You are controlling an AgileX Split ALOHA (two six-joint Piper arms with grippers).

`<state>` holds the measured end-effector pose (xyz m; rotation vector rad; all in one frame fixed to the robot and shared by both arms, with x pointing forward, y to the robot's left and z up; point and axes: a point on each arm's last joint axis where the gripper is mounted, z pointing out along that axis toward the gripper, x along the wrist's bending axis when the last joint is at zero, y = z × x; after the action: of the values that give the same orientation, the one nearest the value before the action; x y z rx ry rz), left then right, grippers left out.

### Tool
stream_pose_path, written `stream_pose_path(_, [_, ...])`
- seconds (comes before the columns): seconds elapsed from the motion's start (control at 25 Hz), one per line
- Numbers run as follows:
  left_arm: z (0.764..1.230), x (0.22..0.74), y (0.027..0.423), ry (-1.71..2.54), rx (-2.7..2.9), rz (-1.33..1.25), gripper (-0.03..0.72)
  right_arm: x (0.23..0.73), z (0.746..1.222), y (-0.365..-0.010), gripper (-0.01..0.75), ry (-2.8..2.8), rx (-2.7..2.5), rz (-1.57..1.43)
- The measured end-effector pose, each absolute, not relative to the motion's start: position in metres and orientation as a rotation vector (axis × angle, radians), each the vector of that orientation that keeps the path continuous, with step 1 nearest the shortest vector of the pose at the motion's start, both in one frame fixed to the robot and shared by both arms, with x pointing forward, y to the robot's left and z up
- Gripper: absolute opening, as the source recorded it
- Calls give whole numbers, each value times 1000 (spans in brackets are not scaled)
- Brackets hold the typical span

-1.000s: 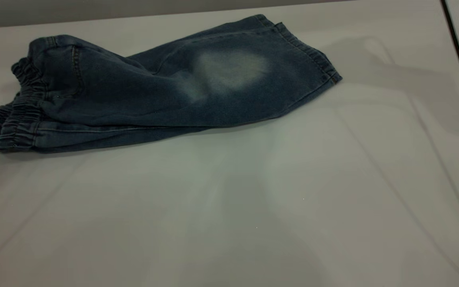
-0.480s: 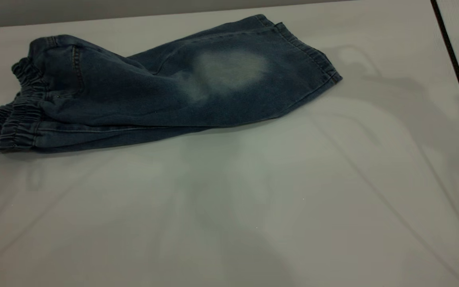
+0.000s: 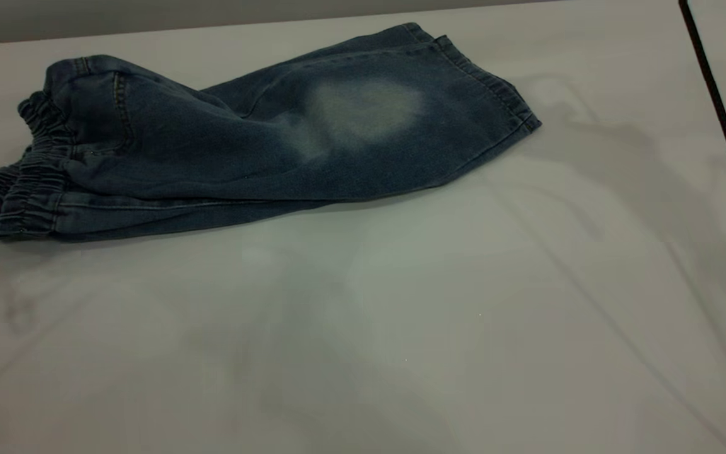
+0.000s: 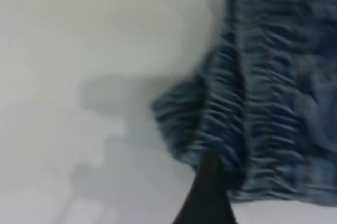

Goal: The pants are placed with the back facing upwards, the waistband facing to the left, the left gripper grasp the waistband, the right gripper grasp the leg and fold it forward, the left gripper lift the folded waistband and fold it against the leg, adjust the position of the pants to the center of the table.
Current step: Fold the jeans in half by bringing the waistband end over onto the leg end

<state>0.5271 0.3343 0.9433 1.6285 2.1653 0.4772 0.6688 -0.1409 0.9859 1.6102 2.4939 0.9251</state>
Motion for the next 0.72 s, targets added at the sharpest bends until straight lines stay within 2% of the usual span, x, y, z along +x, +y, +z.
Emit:
stream_pose_path(0.2, [940, 524, 359, 2236, 1573, 496, 535, 667, 983, -134, 456, 2511, 1598, 924])
stream_pose_path(0.72, [895, 538, 362, 2245, 1713, 428, 535, 670, 957, -130, 456, 2553, 1646, 873])
